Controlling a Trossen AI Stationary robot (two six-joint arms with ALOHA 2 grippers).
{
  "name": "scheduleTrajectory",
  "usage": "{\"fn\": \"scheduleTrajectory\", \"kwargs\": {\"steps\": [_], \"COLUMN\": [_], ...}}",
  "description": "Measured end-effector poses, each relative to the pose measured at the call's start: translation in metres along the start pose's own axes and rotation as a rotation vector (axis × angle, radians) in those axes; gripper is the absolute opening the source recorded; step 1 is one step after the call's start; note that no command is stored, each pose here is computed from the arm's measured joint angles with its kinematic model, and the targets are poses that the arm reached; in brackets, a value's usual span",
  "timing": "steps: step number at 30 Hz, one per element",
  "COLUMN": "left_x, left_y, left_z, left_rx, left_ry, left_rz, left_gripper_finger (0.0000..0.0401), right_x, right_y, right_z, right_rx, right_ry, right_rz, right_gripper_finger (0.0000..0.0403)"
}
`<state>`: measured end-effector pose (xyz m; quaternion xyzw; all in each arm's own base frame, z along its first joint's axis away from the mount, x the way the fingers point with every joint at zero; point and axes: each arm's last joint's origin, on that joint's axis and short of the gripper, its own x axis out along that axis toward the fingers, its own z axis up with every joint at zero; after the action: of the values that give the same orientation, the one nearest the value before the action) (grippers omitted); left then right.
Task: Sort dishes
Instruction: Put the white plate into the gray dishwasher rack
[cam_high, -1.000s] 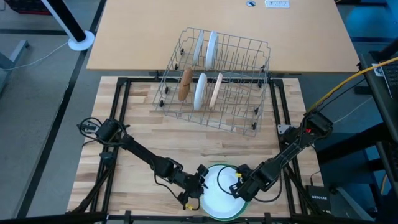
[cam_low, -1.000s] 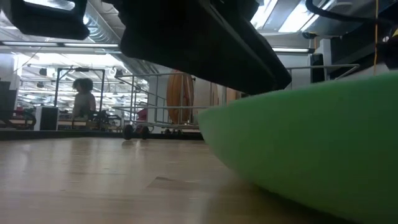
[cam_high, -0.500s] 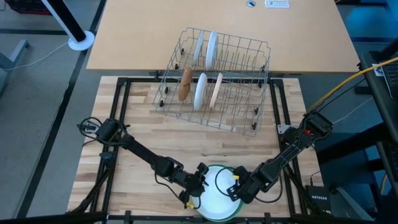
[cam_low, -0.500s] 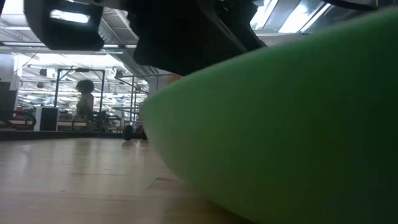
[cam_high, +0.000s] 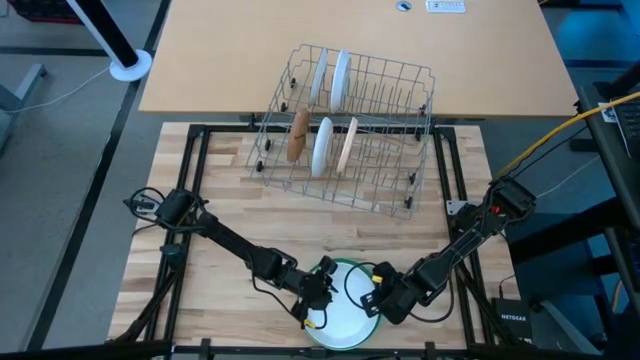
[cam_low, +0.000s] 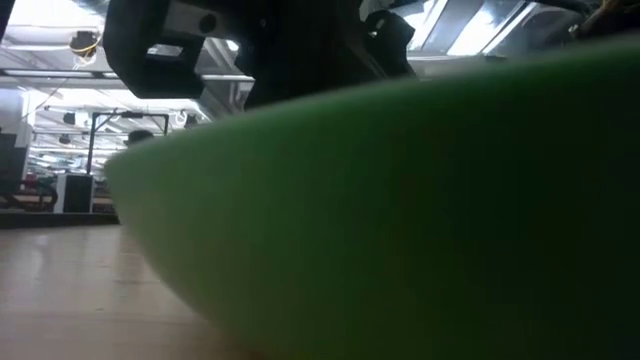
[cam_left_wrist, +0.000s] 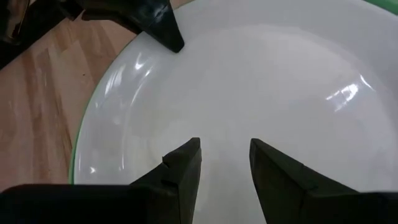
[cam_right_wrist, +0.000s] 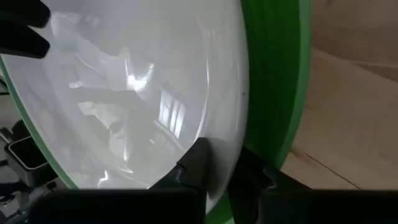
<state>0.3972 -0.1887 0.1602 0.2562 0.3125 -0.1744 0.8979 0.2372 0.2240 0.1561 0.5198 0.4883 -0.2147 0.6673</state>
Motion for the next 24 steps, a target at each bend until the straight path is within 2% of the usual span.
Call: {"fn": "scheduleTrajectory", "kwargs": {"steps": [5, 14, 20, 24], "left_x": [-0.006, -0.048, -0.073, -0.079], "left_y": [0.002, 0.003, 0.0, -0.005], "left_z": [0.004, 0.03, 0.036, 0.033], "left_rx": [0.009, 0.094, 0.117, 0.146], "left_ry": [-0.01, -0.053, -0.018, 0.039], "left_rz": [0.019, 0.1, 0.125, 0.099], "left_gripper_finger": [0.0129, 0.0129, 0.0129, 0.0129], "right_x": [-0.002, -0.019, -0.03, -0.031], "right_y": [0.0, 0.005, 0.005, 0.005], "right_z": [0.0, 0.004, 0.006, 0.007], "right_rx": [-0.008, -0.013, -0.02, -0.021], "right_ry": [-0.01, -0.094, -0.132, -0.146], "right_rz": [0.008, 0.078, 0.093, 0.088], "right_gripper_finger": [0.0046, 0.0027, 0.0027, 0.0027]}}
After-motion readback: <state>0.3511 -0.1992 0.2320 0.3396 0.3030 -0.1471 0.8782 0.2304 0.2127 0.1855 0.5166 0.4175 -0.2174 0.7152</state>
